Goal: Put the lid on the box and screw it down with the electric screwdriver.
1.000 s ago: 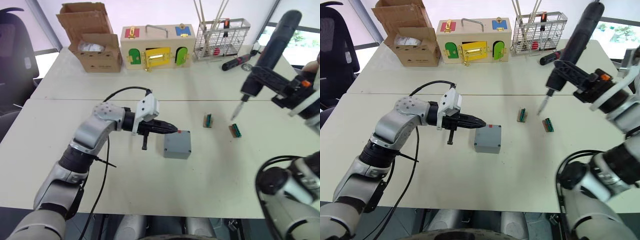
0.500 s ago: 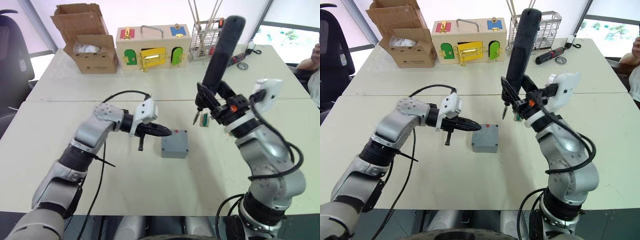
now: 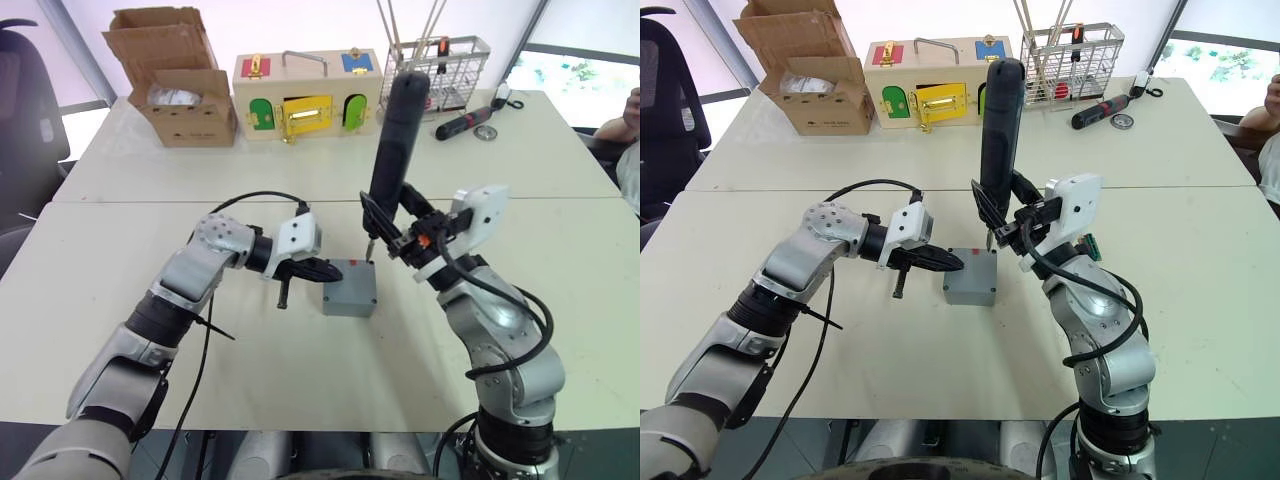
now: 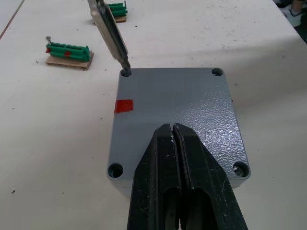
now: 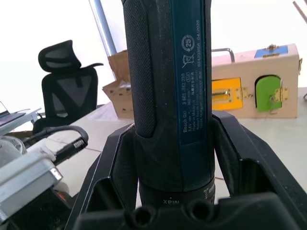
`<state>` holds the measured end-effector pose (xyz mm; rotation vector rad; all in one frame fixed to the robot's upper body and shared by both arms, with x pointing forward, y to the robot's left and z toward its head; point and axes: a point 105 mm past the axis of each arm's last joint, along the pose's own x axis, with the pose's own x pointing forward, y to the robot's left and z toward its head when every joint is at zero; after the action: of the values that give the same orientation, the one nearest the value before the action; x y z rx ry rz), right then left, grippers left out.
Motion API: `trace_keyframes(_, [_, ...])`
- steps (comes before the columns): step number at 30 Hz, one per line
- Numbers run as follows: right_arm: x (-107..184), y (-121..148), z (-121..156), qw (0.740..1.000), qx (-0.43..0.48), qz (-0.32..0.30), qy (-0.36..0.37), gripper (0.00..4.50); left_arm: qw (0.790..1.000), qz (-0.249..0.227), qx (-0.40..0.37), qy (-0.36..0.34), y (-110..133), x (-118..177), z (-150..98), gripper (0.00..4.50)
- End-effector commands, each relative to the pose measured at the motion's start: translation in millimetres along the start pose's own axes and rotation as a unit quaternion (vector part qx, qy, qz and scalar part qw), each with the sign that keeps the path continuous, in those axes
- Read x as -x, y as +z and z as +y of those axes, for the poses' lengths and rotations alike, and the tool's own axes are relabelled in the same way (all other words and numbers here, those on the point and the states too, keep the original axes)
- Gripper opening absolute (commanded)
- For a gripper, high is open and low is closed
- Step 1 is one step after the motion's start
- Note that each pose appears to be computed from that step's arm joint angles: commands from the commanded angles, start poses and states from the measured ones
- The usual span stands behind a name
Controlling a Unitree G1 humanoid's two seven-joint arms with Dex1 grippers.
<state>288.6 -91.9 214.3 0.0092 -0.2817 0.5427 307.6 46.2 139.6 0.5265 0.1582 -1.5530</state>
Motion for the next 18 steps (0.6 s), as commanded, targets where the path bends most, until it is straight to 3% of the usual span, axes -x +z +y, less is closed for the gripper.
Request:
trace_keyframes(1, [1.3, 16.7, 4.2, 0.999, 0.018, -0.043, 0.005, 1.96, 1.0, 0.004, -0.008, -0.003, 0.5, 0.1, -2.3, 0.0])
trace_keyframes(18, [2.3, 10.3, -4.1, 0.999, 0.024, -0.037, -0.013, 1.96, 1.0, -0.001, -0.009, -0.004, 1.8, -2.5, -2.2, 0.0])
